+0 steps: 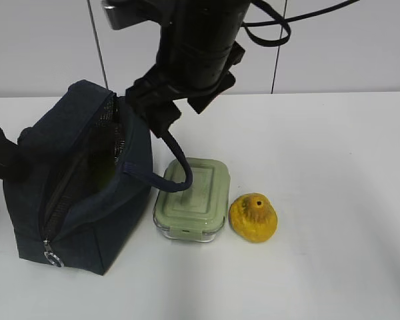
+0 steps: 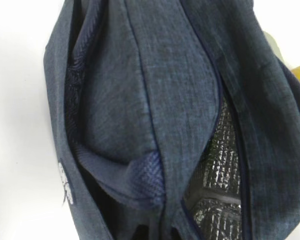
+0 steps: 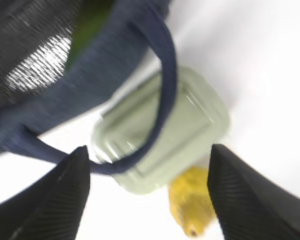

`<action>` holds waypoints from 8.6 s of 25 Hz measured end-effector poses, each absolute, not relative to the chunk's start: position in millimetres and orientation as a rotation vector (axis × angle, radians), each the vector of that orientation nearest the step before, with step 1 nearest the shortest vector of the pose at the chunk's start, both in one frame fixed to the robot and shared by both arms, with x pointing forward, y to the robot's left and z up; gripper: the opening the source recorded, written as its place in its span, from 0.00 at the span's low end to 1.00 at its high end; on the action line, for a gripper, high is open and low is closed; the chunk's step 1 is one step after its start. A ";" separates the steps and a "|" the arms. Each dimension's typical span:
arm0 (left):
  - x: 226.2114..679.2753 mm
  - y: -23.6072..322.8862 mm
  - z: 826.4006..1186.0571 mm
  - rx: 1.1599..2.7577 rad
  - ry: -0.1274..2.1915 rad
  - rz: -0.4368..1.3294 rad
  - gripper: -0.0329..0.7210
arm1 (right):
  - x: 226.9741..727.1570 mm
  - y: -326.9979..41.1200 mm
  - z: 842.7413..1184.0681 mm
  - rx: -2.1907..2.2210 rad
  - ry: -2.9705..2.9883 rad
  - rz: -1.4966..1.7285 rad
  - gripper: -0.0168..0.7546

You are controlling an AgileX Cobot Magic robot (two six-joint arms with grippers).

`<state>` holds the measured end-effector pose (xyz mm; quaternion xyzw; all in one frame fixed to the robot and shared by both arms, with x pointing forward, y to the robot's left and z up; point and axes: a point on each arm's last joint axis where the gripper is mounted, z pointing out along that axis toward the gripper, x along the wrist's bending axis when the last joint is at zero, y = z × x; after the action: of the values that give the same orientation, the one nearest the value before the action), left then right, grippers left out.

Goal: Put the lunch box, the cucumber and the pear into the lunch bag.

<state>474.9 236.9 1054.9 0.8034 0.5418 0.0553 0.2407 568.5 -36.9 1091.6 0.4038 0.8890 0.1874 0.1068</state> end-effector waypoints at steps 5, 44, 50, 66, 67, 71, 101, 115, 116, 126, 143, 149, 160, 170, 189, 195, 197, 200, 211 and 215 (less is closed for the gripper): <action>474.9 236.9 1054.9 2.198 1.482 0.151 0.05 | 580.1 -70.5 1081.9 1.302 2.608 0.389 0.74; 474.6 237.3 1054.6 2.206 1.482 0.153 0.05 | 571.1 -112.7 961.8 1.508 2.668 0.181 0.54; 474.7 237.3 1054.7 2.205 1.482 0.154 0.05 | 570.8 -115.0 965.8 1.481 2.660 0.167 0.23; 475.1 237.5 1054.7 2.205 1.481 0.160 0.05 | 520.1 -77.9 1153.5 1.045 2.553 1.264 0.22; 475.1 237.5 1054.7 2.205 1.481 0.160 0.05 | 518.2 -67.0 1154.1 1.009 2.567 1.306 0.22; 475.1 237.5 1054.8 2.204 1.481 0.161 0.05 | 519.5 -27.0 1132.8 0.937 2.647 1.323 0.21; 475.1 237.6 1054.7 2.206 1.480 0.161 0.05 | 537.4 -30.1 1092.6 1.048 2.595 0.983 0.63; 475.2 237.6 1054.7 2.205 1.480 0.162 0.05 | 527.1 -149.8 1024.4 1.717 2.323 1.123 0.62; 475.2 237.6 1054.7 2.205 1.480 0.162 0.05 | 527.3 -151.9 1022.7 1.770 2.302 1.199 0.62; 474.9 237.6 1054.7 2.207 1.481 0.160 0.05 | 543.6 -151.0 1003.5 1.907 2.258 1.398 0.62; 474.8 237.5 1054.6 2.208 1.481 0.158 0.05 | 559.3 -148.1 940.1 2.164 2.256 1.196 0.62; 474.8 237.5 1054.6 2.208 1.481 0.158 0.05 | 568.1 -144.9 920.4 2.335 2.152 1.201 0.62; 474.8 237.5 1054.6 2.208 1.481 0.158 0.05 | 581.8 -138.8 910.8 2.427 2.086 1.246 0.62; 474.8 237.7 1054.6 2.210 1.480 0.161 0.05 | 585.7 -132.5 902.9 2.503 2.101 1.293 0.42; 475.0 238.0 1054.5 2.212 1.480 0.165 0.05 | 589.6 -194.3 974.6 2.179 2.045 1.358 0.37; 475.2 238.0 1054.6 2.210 1.479 0.167 0.05 | 572.6 -195.5 1025.9 2.006 2.055 1.492 0.37; 475.2 238.0 1054.6 2.210 1.479 0.167 0.05 | 569.5 -194.0 1041.3 1.953 2.068 1.542 0.37; 475.2 238.0 1054.6 2.210 1.479 0.167 0.05 | 569.5 -184.8 1069.2 1.851 2.090 1.650 0.37; 475.3 238.0 1054.6 2.210 1.479 0.168 0.05 | 566.0 -76.3 1102.7 1.568 2.197 1.856 0.37; 475.3 238.0 1054.6 2.210 1.479 0.168 0.05 | 577.0 -57.6 1072.2 1.647 2.225 1.796 0.37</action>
<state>475.3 238.0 1054.6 0.8058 0.5394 0.0613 0.2364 577.0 -57.6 1072.2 0.4975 0.6722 0.5426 -0.0788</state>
